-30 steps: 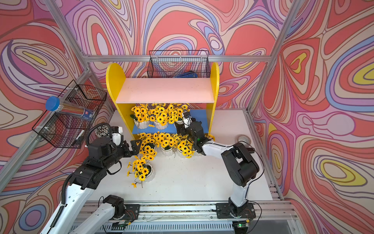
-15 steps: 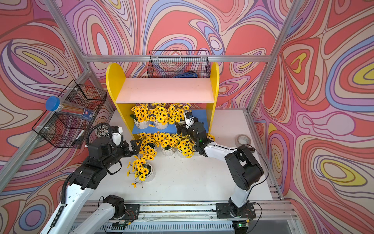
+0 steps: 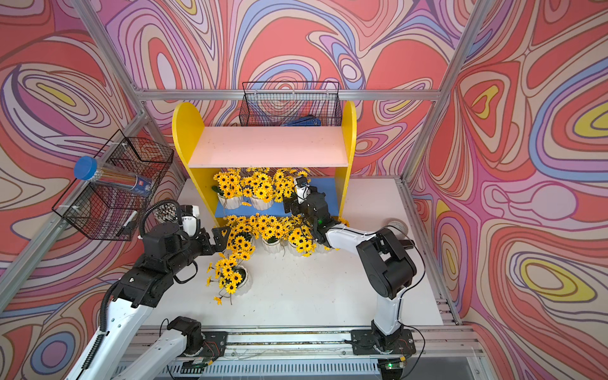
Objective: Take the sunflower pots off the shelves
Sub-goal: Pick up the sunflower pot from the shelf.
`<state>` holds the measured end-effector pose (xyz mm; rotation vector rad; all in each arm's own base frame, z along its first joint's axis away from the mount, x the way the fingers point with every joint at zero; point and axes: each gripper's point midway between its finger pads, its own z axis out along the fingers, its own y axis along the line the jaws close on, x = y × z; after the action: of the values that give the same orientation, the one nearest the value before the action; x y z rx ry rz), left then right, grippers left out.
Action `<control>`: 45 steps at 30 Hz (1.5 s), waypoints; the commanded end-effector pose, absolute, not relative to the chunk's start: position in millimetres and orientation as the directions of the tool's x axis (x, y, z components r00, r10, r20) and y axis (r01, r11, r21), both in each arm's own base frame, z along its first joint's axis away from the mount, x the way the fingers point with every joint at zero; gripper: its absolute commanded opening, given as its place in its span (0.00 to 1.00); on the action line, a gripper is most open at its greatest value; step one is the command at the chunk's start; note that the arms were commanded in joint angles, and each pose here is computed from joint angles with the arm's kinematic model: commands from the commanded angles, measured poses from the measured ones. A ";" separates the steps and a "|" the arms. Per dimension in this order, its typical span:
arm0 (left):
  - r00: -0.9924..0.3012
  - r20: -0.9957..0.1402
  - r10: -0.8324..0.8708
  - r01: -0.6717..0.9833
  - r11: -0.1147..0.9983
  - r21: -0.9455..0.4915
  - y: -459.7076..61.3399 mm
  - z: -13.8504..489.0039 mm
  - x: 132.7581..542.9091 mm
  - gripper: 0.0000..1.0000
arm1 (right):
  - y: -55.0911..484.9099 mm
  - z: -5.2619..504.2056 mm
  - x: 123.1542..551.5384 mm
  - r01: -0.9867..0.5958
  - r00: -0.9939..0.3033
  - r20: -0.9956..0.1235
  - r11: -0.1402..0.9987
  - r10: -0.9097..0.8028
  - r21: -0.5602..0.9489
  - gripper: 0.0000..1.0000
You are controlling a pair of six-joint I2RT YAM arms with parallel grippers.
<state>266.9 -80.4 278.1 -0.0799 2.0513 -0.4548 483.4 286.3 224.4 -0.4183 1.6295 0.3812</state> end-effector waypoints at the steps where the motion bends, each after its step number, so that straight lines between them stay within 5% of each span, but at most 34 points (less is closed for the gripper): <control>1: -0.494 -0.831 -0.256 0.131 0.923 -0.362 -80.1 279.7 268.7 1.00 | 287.8 213.7 488.9 -0.479 -0.108 -0.992 0.878 -0.063 -0.003 0.95; 10: -0.488 -0.834 -0.256 0.132 0.923 -0.361 -79.4 281.1 268.3 1.00 | 286.4 226.0 483.2 -0.490 -0.074 -0.995 0.872 -0.068 -0.023 0.56; 15: -0.488 -0.834 -0.257 0.134 0.923 -0.362 -79.6 281.6 268.3 1.00 | 271.0 235.5 473.2 -0.449 -0.047 -0.996 0.892 -0.075 -0.046 0.16; 18: -0.490 -0.833 -0.257 0.133 0.922 -0.362 -79.6 280.6 268.3 1.00 | 262.3 242.9 466.6 -0.429 -0.032 -0.996 0.902 -0.082 -0.060 0.05; 45: -0.490 -0.833 -0.256 0.132 0.923 -0.362 -79.4 279.8 268.5 1.00 | 242.7 304.5 419.2 -0.459 0.063 -0.997 0.886 -0.043 -0.067 0.00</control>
<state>267.4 -80.8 279.4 -0.0783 2.0455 -0.4594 429.5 243.8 271.5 -0.4290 1.5806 0.2914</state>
